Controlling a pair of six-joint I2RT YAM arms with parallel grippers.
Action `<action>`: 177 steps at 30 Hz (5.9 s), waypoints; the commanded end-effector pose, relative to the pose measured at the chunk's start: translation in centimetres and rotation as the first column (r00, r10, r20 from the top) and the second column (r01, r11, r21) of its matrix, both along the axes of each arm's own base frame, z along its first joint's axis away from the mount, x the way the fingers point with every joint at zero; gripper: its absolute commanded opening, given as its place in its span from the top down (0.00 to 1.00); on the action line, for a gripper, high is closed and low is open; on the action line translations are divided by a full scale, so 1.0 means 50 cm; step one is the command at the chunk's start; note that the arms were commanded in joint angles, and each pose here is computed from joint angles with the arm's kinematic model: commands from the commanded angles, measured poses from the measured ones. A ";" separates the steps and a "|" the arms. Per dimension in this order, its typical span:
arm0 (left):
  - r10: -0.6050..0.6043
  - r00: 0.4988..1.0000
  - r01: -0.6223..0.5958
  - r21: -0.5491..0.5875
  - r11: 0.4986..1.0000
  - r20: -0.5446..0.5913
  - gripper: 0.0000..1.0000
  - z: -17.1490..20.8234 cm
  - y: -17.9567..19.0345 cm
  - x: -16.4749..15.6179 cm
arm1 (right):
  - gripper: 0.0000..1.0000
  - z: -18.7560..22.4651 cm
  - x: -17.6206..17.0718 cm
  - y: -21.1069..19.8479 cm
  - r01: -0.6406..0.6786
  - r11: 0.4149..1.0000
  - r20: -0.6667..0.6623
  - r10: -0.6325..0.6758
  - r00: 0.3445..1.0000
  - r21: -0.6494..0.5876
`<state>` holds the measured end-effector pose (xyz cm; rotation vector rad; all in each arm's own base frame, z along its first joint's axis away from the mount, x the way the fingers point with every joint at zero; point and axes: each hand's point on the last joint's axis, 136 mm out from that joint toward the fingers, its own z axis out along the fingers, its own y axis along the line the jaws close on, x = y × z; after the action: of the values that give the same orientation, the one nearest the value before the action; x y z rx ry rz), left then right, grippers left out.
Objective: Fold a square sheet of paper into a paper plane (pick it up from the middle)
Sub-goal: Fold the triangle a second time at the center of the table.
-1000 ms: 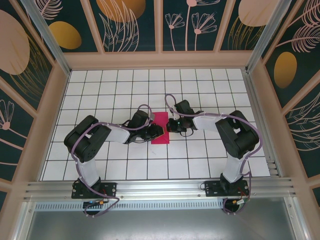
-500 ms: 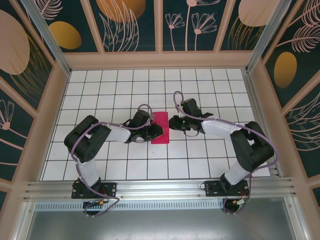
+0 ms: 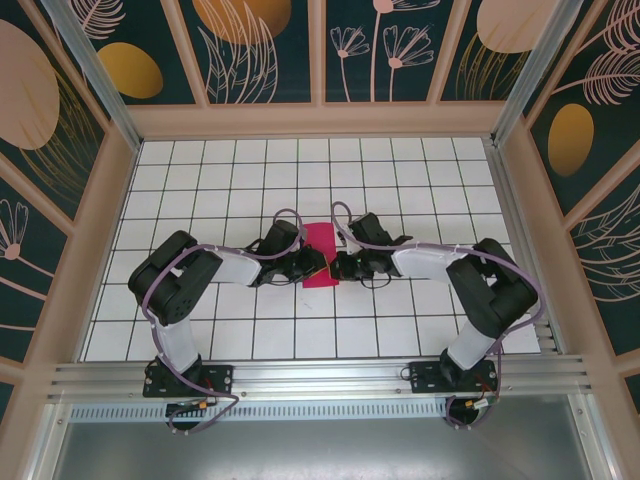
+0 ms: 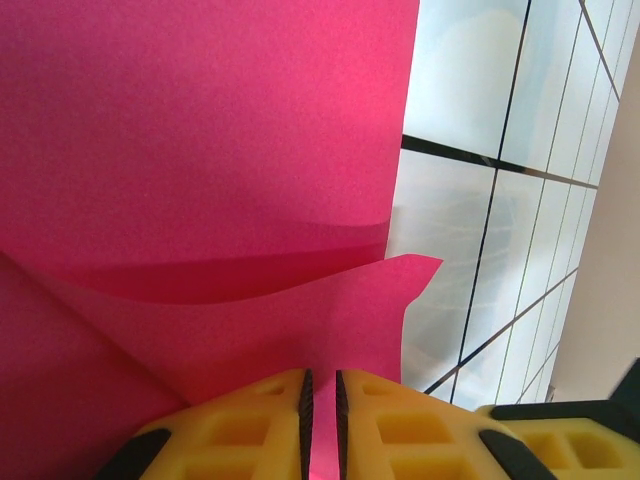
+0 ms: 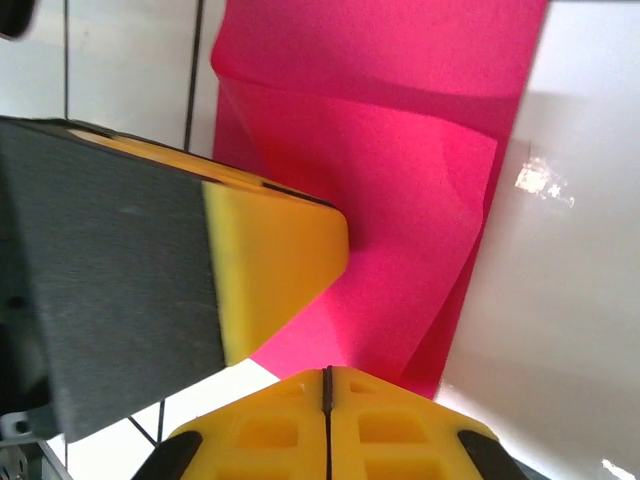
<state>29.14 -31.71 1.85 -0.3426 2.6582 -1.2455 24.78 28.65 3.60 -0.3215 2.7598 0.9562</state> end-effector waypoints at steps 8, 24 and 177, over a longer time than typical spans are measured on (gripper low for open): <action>0.052 0.998 -0.048 0.088 0.995 -0.038 0.82 -0.049 0.037 -0.009 | 0.96 -0.033 0.007 -0.012 0.004 0.996 -0.007 -0.004 1.000 -0.092; 0.060 0.997 -0.056 0.109 0.993 -0.042 0.82 -0.057 0.041 -0.007 | 0.92 0.046 0.004 0.002 -0.036 0.999 0.124 0.038 0.991 -0.020; 0.095 0.990 -0.120 0.268 0.956 0.105 0.86 -0.028 0.085 0.057 | 1.00 -0.130 -0.064 -0.102 0.030 0.978 -0.165 -0.065 0.984 -0.206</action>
<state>31.80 -29.29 1.84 -0.3578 2.6217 -0.9384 24.49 27.64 1.43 -0.2993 2.8093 0.9407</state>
